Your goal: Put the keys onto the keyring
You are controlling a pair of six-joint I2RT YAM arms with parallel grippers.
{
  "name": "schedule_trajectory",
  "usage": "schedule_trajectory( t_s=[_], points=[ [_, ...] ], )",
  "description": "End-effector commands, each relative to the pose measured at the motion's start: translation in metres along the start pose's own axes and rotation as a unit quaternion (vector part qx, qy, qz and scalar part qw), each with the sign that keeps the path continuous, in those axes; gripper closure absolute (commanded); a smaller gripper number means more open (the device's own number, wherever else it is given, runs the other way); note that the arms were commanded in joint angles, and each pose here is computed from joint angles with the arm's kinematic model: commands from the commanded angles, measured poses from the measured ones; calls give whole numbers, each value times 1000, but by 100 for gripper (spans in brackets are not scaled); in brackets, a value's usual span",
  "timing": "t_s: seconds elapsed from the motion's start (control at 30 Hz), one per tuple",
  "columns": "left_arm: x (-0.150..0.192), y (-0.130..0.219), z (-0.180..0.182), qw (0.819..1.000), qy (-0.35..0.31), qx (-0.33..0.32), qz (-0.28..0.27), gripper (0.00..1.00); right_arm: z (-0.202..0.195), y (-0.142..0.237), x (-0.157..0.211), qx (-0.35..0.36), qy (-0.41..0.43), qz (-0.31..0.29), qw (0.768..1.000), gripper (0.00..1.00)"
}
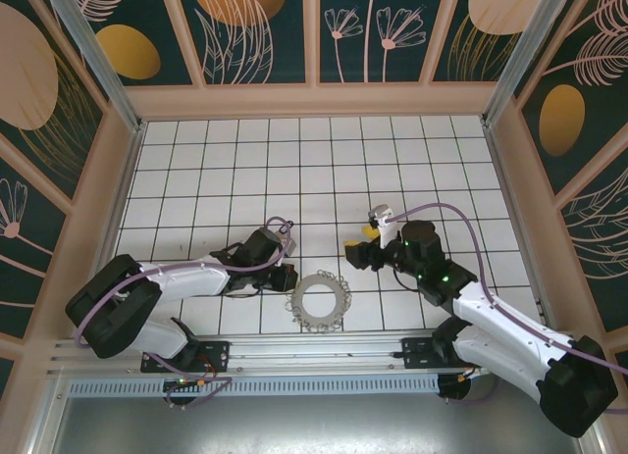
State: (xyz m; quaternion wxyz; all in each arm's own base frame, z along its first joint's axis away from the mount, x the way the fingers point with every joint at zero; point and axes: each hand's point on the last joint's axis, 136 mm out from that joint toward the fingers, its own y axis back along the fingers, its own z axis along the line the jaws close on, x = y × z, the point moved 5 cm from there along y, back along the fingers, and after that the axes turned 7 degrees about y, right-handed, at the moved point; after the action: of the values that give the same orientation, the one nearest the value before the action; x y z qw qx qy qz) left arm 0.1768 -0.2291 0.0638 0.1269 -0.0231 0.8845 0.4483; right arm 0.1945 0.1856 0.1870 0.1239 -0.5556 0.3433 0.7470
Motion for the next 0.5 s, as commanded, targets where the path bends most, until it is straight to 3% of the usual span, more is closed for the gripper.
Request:
schedule_trajectory(
  t_s=[0.0, 0.27, 0.47],
  points=[
    [-11, 12, -13, 999, -27, 1, -18, 100, -2, 3, -7, 8, 5, -17, 1000, 31],
    [-39, 57, -61, 984, -143, 57, -87, 100, 1, 11, -18, 2, 4, -47, 999, 32],
    [-42, 86, -89, 957, -238, 116, -117, 100, 12, 25, -30, -27, 17, -82, 996, 34]
  ],
)
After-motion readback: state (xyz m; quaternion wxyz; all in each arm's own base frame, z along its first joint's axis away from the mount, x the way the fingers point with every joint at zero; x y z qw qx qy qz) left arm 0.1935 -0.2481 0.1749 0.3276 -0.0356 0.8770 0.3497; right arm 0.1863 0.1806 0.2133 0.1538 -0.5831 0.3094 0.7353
